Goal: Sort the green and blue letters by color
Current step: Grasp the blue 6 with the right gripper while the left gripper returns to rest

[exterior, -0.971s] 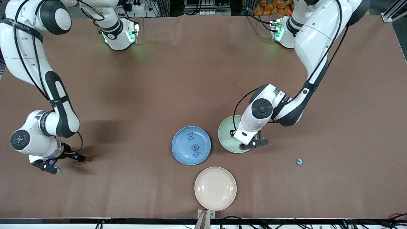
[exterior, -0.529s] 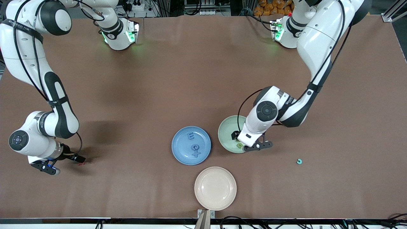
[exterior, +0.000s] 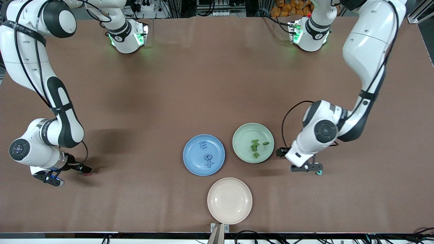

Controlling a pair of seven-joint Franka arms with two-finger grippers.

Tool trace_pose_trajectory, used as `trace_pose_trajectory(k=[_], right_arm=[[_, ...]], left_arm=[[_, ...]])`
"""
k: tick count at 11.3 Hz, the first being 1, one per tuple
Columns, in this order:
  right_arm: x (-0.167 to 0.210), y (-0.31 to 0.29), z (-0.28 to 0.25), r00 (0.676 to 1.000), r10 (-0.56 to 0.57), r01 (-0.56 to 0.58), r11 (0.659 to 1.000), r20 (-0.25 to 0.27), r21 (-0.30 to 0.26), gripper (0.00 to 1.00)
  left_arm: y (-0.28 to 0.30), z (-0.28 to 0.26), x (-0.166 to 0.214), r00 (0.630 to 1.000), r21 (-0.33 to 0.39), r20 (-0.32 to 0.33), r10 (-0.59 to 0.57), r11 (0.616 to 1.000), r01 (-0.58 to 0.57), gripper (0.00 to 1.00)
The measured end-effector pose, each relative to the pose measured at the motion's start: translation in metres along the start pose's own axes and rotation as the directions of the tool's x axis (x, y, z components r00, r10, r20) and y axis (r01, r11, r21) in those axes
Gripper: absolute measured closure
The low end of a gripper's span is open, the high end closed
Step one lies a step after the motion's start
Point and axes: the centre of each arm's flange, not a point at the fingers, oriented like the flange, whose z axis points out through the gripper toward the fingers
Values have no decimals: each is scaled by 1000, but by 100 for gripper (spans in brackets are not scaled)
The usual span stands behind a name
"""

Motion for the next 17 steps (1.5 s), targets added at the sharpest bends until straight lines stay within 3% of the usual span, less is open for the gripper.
trace_pose_trajectory(k=[3, 5, 8, 12, 15, 17], right_arm=[[-5, -26, -1, 999, 30, -31, 996, 20, 79, 0], [-8, -42, -3, 1000, 18, -20, 996, 22, 90, 0], [-3, -19, -3, 1000, 8, -10, 997, 28, 80, 0], [1, 7, 1, 999, -39, 37, 996, 30, 78, 0], [1, 12, 6, 997, -70, 68, 995, 23, 75, 0], [3, 16, 6, 987, -160, 159, 985, 6, 69, 0]], left_arm=[[-66, 1, 16, 999, 6, 3, 41, 999, -41, 0], [-107, 0, 23, 999, 11, 1, 50, 999, -50, 0], [-139, -17, 27, 998, 30, -1, 64, 998, -64, 0], [-145, -91, 13, 997, 82, 37, 65, 994, -68, 0], [-133, -164, -10, 998, 17, 66, 5, 1000, -6, 0], [-127, -217, -28, 998, -14, 66, -23, 1000, 24, 0]])
